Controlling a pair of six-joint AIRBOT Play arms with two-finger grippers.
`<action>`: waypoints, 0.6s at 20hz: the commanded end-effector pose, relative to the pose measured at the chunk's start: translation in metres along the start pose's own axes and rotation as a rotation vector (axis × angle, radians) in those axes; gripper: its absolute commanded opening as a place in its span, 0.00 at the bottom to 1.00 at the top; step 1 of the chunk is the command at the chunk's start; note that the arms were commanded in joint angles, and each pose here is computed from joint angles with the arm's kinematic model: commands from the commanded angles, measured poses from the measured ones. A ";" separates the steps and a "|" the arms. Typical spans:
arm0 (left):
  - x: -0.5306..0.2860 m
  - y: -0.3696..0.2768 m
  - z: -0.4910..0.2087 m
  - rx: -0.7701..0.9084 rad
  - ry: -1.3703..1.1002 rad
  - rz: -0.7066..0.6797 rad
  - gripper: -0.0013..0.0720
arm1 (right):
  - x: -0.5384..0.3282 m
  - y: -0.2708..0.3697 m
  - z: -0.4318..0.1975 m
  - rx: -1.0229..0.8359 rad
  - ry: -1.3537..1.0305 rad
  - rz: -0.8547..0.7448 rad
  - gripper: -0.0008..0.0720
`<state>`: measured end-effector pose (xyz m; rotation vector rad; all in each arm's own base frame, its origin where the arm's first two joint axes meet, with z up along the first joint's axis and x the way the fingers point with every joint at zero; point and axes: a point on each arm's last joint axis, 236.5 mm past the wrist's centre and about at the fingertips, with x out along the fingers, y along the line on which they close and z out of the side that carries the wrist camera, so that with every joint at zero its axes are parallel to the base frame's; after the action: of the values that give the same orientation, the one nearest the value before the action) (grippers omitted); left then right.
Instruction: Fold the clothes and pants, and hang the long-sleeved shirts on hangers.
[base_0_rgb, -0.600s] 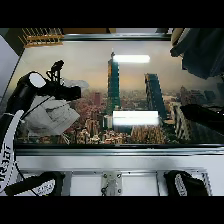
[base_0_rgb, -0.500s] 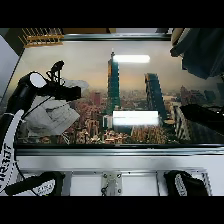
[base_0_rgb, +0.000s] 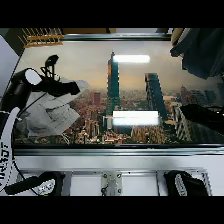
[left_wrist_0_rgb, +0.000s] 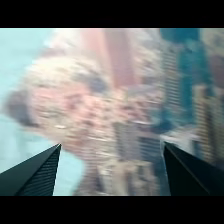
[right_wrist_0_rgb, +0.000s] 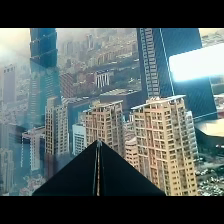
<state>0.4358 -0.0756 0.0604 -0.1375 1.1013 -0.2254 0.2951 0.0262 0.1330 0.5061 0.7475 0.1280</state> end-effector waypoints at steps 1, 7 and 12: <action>-0.043 0.106 0.014 0.010 -0.015 0.358 0.97 | 0.000 0.000 0.000 0.001 0.001 0.000 0.05; -0.012 0.200 -0.076 -0.223 0.133 0.474 0.97 | 0.000 0.000 0.000 0.000 0.001 0.000 0.05; 0.025 0.203 -0.125 -0.234 0.197 0.458 0.97 | 0.000 0.000 0.000 0.000 0.001 0.000 0.05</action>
<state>0.3720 0.1122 -0.0355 -0.0695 1.2984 0.2938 0.2951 0.0262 0.1330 0.5061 0.7475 0.1280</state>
